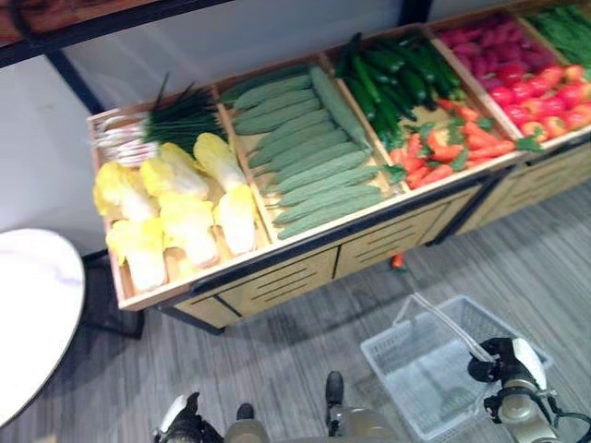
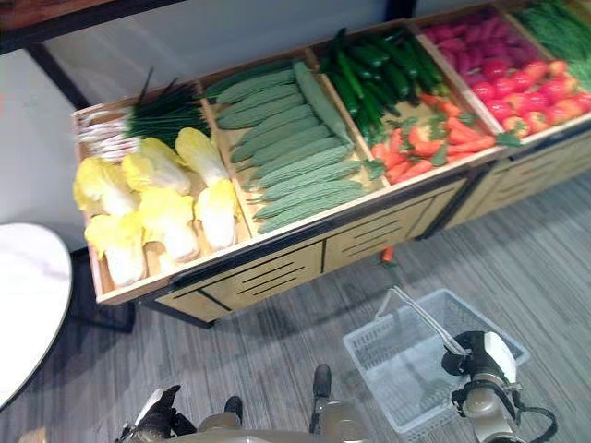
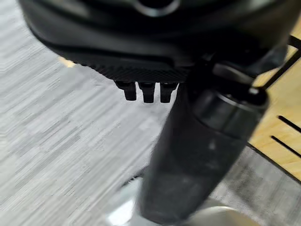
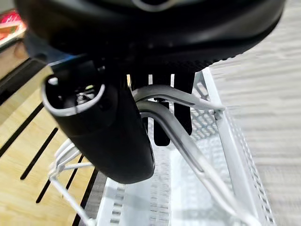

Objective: Get the vegetables into the basket

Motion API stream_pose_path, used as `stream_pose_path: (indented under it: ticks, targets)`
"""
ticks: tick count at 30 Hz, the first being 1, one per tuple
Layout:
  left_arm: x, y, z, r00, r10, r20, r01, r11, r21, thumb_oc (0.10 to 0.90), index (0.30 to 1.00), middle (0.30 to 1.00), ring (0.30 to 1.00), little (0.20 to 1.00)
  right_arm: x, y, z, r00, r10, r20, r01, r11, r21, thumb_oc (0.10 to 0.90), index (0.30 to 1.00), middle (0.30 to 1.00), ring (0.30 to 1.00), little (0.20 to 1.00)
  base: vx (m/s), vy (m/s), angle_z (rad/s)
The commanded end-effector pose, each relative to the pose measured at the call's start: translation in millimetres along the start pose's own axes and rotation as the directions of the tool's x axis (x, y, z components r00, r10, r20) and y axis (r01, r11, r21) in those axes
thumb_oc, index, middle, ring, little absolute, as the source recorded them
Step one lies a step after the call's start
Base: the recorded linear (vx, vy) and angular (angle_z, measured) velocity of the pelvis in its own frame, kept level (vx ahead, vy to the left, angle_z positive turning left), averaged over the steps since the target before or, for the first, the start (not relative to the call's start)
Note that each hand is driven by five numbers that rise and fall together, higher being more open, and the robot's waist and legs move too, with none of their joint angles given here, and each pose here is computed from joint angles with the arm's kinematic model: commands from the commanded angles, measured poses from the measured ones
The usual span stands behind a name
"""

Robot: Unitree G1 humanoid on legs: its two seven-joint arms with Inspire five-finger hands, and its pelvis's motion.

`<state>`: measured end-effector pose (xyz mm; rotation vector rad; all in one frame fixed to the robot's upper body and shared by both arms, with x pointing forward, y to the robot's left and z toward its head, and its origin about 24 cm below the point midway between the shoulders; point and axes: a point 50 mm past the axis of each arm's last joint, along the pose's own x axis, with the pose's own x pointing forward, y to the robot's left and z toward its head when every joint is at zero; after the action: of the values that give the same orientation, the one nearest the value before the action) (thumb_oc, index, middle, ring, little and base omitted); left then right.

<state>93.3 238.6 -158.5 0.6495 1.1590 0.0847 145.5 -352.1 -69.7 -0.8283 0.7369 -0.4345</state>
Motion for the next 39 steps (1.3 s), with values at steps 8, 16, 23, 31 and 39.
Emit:
stream_pose_path:
  ticks: [8,16,23,31,39]
  targets:
    - [0,11,-13,0.982,0.116,-0.152,-0.159,0.937,-0.31,0.9,1.0,1.0,1.0,1.0,-3,1,-15,0.993,-0.087,-0.08,0.092,0.994,0.053,0.4,0.3,0.3,0.3,0.3,0.04,0.052,0.15]
    - [1,45,-22,0.872,0.281,-0.401,-0.488,0.56,-0.67,0.9,1.0,1.0,1.0,1.0,-14,29,-34,0.975,-0.02,-0.221,0.024,1.0,0.014,0.4,0.3,0.3,0.3,0.3,0.03,0.067,0.03]
    - [-6,128,-39,0.61,0.437,-0.661,-0.77,0.13,-0.624,0.9,1.0,1.0,1.0,1.0,-17,36,-34,0.984,0.016,-0.177,-0.024,0.999,-0.045,0.4,0.3,0.3,0.3,0.3,0.02,0.031,-0.04]
    - [-45,237,48,0.375,0.846,-0.378,-0.594,-0.094,-0.799,0.9,1.0,1.0,1.0,1.0,-22,40,-38,0.987,0.067,-0.145,-0.084,0.99,-0.116,0.4,0.3,0.3,0.3,0.3,0.0,0.008,-0.02]
    - [-101,232,153,0.171,0.943,0.286,-0.431,0.333,-0.839,0.9,1.0,1.0,1.0,1.0,-16,38,-24,0.991,0.107,-0.076,-0.116,0.985,-0.128,0.4,0.3,0.3,0.3,0.3,-0.02,-0.025,0.09]
